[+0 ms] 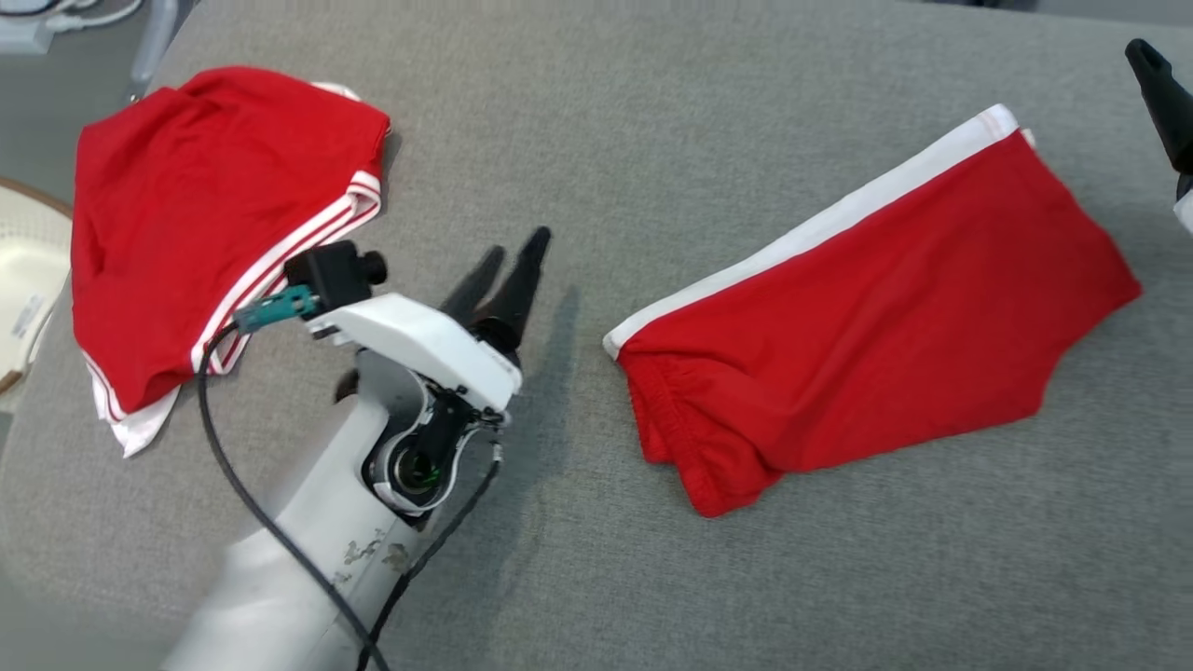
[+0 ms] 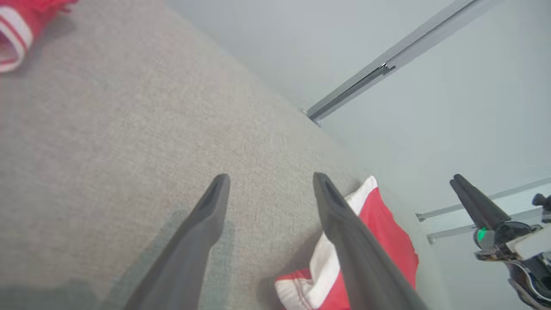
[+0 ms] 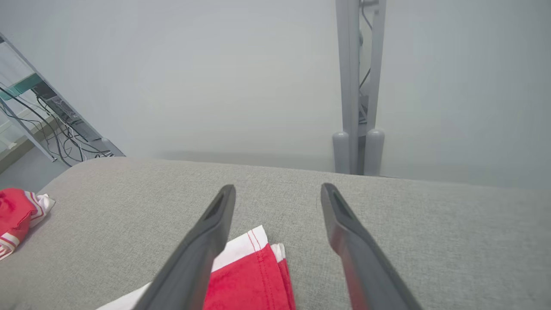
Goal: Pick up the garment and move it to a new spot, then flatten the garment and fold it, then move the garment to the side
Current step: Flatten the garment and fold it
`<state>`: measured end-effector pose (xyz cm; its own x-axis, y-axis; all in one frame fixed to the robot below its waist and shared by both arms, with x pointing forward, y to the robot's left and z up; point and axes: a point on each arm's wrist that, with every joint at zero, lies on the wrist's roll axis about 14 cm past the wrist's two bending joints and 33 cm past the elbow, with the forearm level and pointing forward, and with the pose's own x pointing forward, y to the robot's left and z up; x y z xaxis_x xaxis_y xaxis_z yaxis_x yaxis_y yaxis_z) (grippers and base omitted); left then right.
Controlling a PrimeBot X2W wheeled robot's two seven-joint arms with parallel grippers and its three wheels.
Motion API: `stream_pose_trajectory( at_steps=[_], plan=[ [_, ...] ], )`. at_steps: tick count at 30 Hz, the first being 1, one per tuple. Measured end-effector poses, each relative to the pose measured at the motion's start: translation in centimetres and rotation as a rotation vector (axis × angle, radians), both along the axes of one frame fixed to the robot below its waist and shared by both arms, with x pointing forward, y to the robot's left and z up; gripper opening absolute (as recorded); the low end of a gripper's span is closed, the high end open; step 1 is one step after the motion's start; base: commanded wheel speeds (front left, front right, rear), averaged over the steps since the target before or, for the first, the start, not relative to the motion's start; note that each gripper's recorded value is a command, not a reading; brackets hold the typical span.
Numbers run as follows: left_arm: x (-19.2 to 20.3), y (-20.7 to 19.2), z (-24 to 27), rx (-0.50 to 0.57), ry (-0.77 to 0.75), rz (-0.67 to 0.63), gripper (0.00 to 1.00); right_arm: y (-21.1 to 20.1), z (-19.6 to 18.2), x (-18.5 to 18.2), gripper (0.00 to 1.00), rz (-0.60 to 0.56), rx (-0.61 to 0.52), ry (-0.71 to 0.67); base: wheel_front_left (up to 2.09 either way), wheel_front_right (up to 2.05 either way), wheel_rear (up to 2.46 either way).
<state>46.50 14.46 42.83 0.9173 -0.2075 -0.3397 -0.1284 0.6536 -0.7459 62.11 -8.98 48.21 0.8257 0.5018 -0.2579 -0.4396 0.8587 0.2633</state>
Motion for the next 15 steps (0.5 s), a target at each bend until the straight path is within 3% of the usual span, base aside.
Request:
stream_pose_trajectory(
  at_steps=[7, 9, 12, 15],
  plan=[
    [-0.1, 1.7, 2.8, 0.264, -0.198, 0.041, 1.00, -3.4, 3.0, -2.8, 1.00, -0.068, -0.029, -0.179, 0.00, 0.00, 0.00],
    [-0.4, 1.8, 3.1, 0.322, -0.221, 0.033, 1.00, -4.6, 3.5, -3.7, 1.00, -0.073, -0.095, -0.214, 0.00, 0.00, 0.00],
    [-0.4, 2.3, 4.8, 0.374, -0.281, 0.059, 1.00, -6.6, 6.7, -4.3, 1.00, -0.122, -0.107, -0.312, 0.00, 0.00, 0.00],
    [-1.3, 2.4, 6.0, 0.426, -0.337, 0.075, 1.00, -7.5, 6.9, -6.4, 1.00, -0.148, -0.118, -0.349, 0.00, 0.00, 0.00]
  ],
)
